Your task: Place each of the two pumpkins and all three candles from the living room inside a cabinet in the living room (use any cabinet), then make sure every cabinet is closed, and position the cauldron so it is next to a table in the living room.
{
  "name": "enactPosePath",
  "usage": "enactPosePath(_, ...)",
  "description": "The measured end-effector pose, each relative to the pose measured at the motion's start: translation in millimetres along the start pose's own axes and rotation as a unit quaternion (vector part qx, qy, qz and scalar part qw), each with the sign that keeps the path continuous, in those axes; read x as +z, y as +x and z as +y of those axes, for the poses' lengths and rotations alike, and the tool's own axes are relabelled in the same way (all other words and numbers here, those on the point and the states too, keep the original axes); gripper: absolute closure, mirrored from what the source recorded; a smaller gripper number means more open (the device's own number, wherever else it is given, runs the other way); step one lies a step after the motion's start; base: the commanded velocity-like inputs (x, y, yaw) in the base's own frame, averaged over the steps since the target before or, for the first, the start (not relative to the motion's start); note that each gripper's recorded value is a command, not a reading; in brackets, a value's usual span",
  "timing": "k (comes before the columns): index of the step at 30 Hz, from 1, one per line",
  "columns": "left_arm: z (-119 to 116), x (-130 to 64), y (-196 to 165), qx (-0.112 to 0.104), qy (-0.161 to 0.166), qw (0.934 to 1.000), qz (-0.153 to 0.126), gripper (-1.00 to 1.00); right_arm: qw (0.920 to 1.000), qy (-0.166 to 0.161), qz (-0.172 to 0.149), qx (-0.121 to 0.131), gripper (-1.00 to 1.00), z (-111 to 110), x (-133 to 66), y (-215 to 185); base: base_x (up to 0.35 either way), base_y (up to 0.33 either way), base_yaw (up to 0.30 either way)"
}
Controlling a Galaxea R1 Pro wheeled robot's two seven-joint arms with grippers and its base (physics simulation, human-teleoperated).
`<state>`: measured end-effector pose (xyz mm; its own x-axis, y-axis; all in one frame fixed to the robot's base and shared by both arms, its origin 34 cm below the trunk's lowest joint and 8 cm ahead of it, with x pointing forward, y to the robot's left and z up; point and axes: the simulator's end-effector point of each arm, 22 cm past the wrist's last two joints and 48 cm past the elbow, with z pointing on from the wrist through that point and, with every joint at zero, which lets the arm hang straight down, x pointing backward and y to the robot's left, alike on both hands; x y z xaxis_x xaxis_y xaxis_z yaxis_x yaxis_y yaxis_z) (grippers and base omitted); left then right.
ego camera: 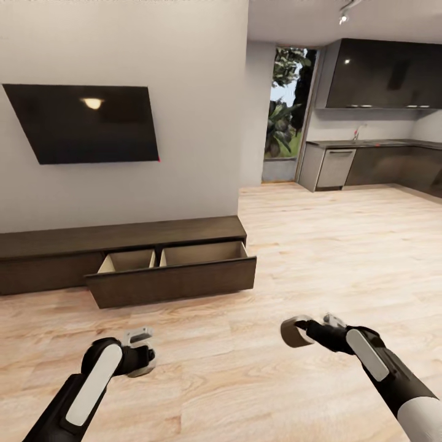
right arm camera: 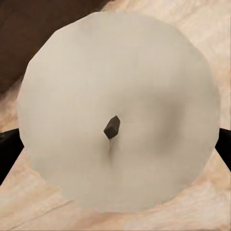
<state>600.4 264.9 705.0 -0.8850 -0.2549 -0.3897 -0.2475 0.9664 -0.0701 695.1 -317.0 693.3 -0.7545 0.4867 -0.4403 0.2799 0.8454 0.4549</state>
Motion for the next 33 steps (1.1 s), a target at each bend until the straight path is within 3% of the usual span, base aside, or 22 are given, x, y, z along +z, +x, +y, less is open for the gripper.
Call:
enactPosePath(4, 11, 11.3, 6, -0.008, -0.024, 0.9992, 0.030, 1.00, 0.9962, 0.079, -0.036, 0.010, 1.00, -22, 2.9, 6, 0.000, 0.000, 0.000)
enactPosePath(8, 16, 13.9, 8, -0.010, -0.034, 0.9983, 0.045, 1.00, 0.9927, 0.109, -0.052, -0.003, 1.00, -21, 4.2, 17, 0.000, 0.000, 0.000)
enactPosePath(16, 1, 6.4, 8, -0.013, -0.016, 0.9982, 0.056, 1.00, 0.9903, 0.104, -0.059, -0.071, 1.00, 25, 11.2, 45, 0.000, 0.000, 0.019)
enactPosePath(23, -29, -3.3, 12, -0.015, 0.007, 0.9980, 0.061, 1.00, 0.9921, 0.083, -0.057, -0.075, 1.00, 63, 11.9, 57, 0.000, 0.000, 0.234)
enactPosePath(26, -40, -3.9, 18, 0.003, 0.010, 0.9978, 0.065, 1.00, 0.9901, 0.083, -0.066, -0.092, 1.00, 74, 13.0, 58, 0.000, 0.000, 0.257)
enactPosePath(33, -51, -2.6, 26, 0.022, 0.014, 0.9972, 0.070, 1.00, 0.9890, 0.090, -0.062, -0.100, 1.00, 69, 19.1, 69, 0.066, 0.000, 0.246)
